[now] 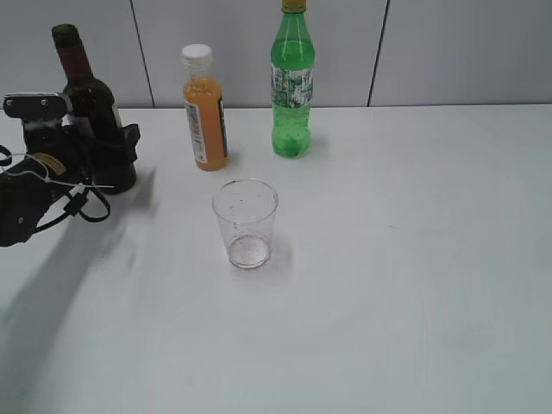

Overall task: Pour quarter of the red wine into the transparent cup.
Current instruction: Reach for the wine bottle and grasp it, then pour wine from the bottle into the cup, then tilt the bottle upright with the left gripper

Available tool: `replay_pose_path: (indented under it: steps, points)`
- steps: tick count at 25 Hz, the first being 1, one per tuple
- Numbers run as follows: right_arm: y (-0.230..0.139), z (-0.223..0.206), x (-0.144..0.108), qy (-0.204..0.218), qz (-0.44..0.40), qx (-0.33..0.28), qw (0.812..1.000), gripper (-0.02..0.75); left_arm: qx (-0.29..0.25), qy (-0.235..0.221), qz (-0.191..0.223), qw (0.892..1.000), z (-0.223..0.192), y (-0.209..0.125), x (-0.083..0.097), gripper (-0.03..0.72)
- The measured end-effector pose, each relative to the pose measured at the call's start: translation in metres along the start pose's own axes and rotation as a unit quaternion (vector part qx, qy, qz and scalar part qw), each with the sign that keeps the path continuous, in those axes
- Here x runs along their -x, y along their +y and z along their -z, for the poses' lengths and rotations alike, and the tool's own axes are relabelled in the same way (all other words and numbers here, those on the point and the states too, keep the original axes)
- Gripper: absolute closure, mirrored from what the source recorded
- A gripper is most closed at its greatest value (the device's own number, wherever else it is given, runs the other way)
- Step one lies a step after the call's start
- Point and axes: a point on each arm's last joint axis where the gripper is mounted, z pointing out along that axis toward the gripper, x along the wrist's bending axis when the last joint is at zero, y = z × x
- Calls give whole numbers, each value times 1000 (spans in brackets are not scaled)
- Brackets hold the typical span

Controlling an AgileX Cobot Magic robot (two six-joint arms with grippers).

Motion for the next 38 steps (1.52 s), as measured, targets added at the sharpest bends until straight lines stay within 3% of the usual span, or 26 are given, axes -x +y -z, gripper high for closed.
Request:
replay_pose_path:
  steps: [2,12,19,24,30,35,38]
  points:
    - [0,0,0,0,0,0,1000,153,0,-1,-2,1000,0,0,1,119]
    - [0,0,0,0,0,0,1000,153,-6,9,-10,1000,4,2,3,120]
    - [0,0,0,0,0,0,1000,153,-45,54,-64,996,42,15,8,132]
    - [0,0,0,0,0,0,1000,153,-24,60,-117,991,64,39,25,132]
    - [0,0,0,0,0,0,1000,153,-21,68,-222,972,79,47,57,132]
    - [0,0,0,0,0,0,1000,153,-46,72,-320,944,89,40,82,132]
    - [0,0,0,0,0,0,1000,153,-65,84,-354,929,93,37,86,132]
